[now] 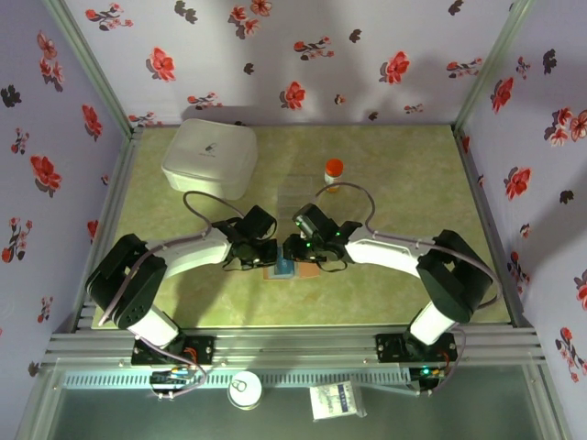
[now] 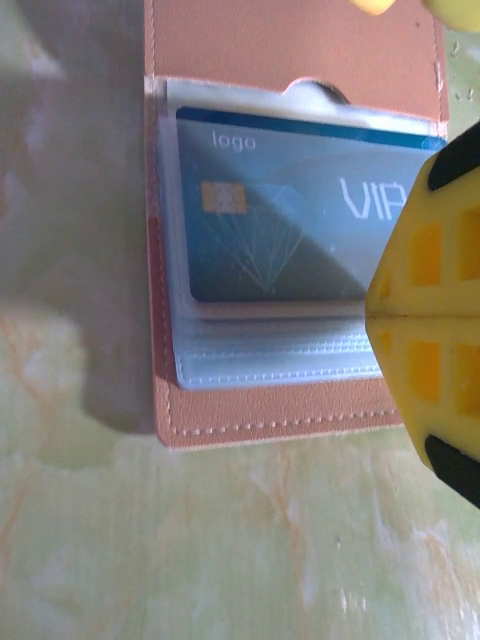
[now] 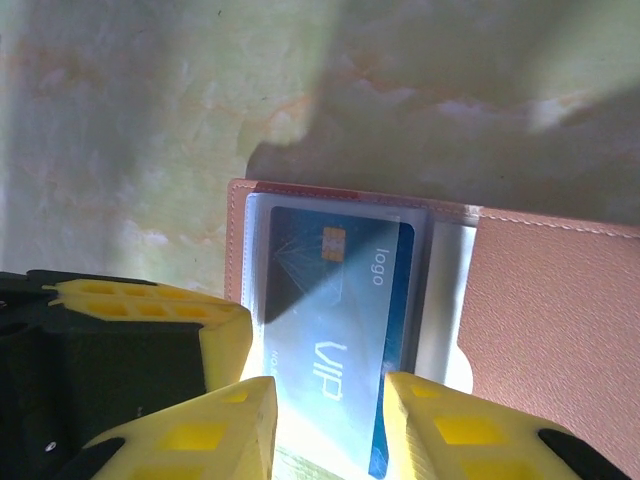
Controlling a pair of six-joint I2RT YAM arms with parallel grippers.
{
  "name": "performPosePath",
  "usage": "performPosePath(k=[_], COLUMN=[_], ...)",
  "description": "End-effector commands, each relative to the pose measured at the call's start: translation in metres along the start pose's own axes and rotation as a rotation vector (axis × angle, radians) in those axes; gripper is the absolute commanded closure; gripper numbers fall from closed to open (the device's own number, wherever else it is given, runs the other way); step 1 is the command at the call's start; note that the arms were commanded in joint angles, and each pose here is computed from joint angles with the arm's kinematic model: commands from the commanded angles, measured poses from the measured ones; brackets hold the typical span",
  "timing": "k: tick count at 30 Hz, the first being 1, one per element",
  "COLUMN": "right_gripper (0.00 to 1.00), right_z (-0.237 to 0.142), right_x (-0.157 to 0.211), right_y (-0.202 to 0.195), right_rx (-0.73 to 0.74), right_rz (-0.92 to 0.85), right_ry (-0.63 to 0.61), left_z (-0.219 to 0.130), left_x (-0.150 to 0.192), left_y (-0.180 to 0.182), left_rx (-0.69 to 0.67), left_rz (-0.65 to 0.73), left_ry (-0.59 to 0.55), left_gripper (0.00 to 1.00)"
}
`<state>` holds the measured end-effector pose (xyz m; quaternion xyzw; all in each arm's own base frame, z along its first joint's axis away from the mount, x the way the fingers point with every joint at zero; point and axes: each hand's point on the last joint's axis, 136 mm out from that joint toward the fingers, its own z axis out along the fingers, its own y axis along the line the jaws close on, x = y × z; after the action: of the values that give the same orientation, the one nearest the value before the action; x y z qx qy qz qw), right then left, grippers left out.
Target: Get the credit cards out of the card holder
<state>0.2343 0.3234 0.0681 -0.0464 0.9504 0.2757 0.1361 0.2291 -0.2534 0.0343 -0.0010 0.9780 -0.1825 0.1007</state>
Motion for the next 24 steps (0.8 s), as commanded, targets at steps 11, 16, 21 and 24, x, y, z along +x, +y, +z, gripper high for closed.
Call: performPosePath(k=[11, 16, 21, 24], right_gripper=[0.74, 0.75, 0.76, 0.76], right_z=[0.015, 0.019, 0.021, 0.023], right_x=[0.002, 0.001, 0.003, 0.005], right_y=[-0.007, -0.007, -0.008, -0.009], right_rx=[-0.044, -0.073, -0.083, -0.098], right_rz=[0.039, 0.049, 0.055, 0.062], right_ry=[0.054, 0.055, 0.063, 0.07], left_z=[-0.015, -0.002, 0.004, 0.004], left_x=[-0.008, -0.003, 0.002, 0.002], left_y=[-0.012, -0.009, -0.005, 0.0], left_rx=[0.045, 0.029, 0.018, -0.007], left_rz=[0.015, 0.03, 0.025, 0.024], left_ry=[-0.048, -0.004, 0.019, 0.015], left_gripper=[0.99, 1.0, 1.0, 1.0])
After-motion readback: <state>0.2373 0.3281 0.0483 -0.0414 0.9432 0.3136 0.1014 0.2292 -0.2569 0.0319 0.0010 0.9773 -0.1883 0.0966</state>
